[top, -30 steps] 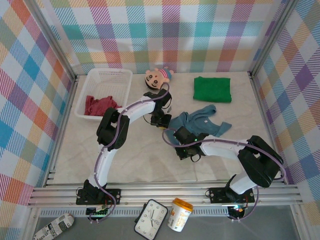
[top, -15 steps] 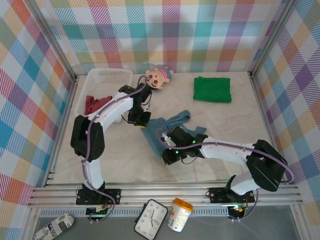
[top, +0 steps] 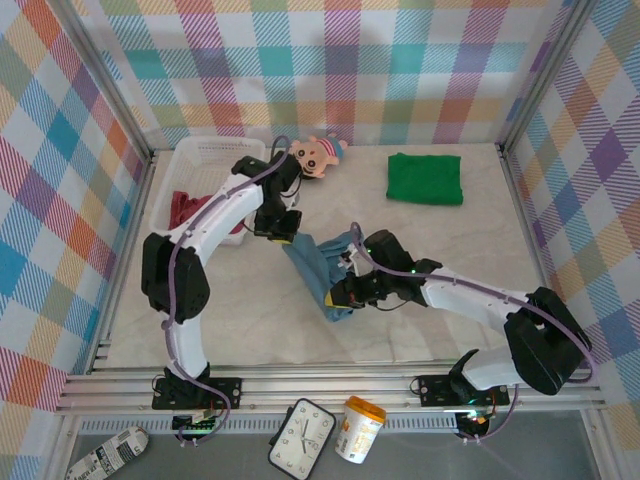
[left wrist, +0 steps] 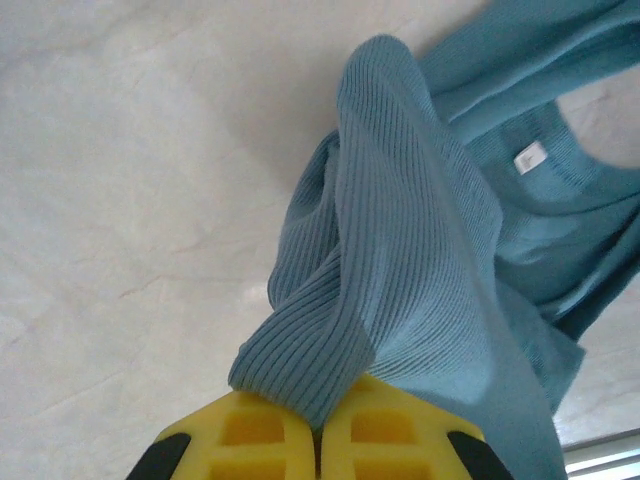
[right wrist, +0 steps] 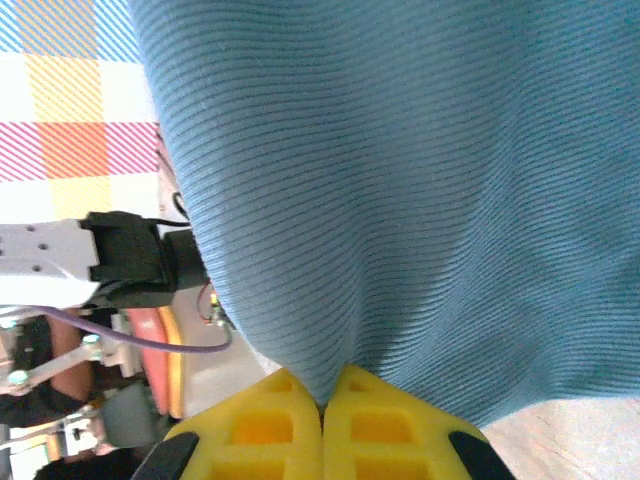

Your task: Fold and stack the tank tops

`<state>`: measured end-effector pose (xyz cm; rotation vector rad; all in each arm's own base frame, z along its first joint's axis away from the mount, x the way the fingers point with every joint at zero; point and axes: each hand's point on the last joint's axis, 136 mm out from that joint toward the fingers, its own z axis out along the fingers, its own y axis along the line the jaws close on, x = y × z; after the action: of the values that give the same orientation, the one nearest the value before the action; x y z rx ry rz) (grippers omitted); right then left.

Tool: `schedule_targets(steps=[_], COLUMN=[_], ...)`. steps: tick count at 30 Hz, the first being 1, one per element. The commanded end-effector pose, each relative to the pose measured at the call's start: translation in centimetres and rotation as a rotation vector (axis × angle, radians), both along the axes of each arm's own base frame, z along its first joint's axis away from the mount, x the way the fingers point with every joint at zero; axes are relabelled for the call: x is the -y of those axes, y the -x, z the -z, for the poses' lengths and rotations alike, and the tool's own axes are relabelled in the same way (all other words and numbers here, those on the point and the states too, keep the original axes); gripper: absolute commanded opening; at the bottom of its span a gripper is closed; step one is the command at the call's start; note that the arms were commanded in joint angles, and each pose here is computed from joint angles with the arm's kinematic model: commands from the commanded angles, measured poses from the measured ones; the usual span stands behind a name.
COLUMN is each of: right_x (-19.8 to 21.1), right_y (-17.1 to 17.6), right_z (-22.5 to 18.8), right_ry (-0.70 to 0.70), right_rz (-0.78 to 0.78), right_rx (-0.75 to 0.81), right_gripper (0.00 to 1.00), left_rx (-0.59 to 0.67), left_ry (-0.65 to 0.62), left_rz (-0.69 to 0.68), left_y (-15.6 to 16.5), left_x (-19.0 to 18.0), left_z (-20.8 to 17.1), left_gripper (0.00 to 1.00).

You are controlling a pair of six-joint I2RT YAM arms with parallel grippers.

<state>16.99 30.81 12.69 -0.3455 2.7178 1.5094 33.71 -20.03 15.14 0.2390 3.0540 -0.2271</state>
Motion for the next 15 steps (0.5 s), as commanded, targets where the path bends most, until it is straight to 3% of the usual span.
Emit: schedule_targets(steps=[1, 15], right_x=[0.2, 6.4], right_y=[0.6, -4.8], right_z=[-0.7, 0.2], right_ry=[-0.092, -0.096], right_rz=[-0.018, 0.189], right_rx=[-0.122, -0.164], right_gripper=[0.06, 0.08], left_rx=[-0.032, -0.027], left_ry=[0.037, 0.161], left_rz=[-0.006, 0.014], left_y=[-0.9, -6.3], left_x=[1.4, 7.5], left_z=[0.3, 2.2], left_gripper=[0.02, 0.05])
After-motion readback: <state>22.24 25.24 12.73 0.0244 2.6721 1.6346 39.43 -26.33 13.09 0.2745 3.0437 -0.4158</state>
